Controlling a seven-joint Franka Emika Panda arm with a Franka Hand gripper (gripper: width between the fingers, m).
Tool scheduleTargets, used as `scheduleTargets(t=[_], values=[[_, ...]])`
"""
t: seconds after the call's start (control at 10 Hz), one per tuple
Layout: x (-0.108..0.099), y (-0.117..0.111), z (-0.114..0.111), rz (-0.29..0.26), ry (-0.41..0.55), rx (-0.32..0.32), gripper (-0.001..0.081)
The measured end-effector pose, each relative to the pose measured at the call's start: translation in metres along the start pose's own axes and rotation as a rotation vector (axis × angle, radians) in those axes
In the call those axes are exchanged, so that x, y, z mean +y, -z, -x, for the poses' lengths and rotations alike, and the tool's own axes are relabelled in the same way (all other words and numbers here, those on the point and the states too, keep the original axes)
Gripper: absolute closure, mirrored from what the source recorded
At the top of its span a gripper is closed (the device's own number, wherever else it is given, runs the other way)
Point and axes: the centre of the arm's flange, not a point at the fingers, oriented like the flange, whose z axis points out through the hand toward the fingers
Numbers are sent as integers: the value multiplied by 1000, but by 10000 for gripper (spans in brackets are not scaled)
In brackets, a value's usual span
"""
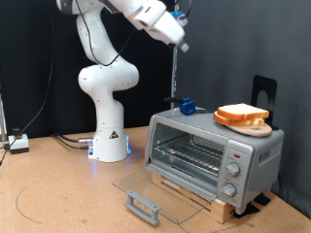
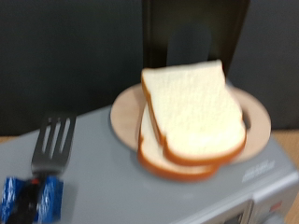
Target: Make a piece of toast with the oven
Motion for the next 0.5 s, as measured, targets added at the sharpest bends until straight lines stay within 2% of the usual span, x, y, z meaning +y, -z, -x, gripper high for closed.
scheduleTargets(t=[0.1, 0.2, 0.4, 0.5], values=[[-14, 6, -1, -4, 15, 26, -1], [-27, 13, -1, 6, -18, 42, -1], [-50, 32, 3, 61, -77, 61, -1], [-59, 40, 9, 78, -87, 50, -1]])
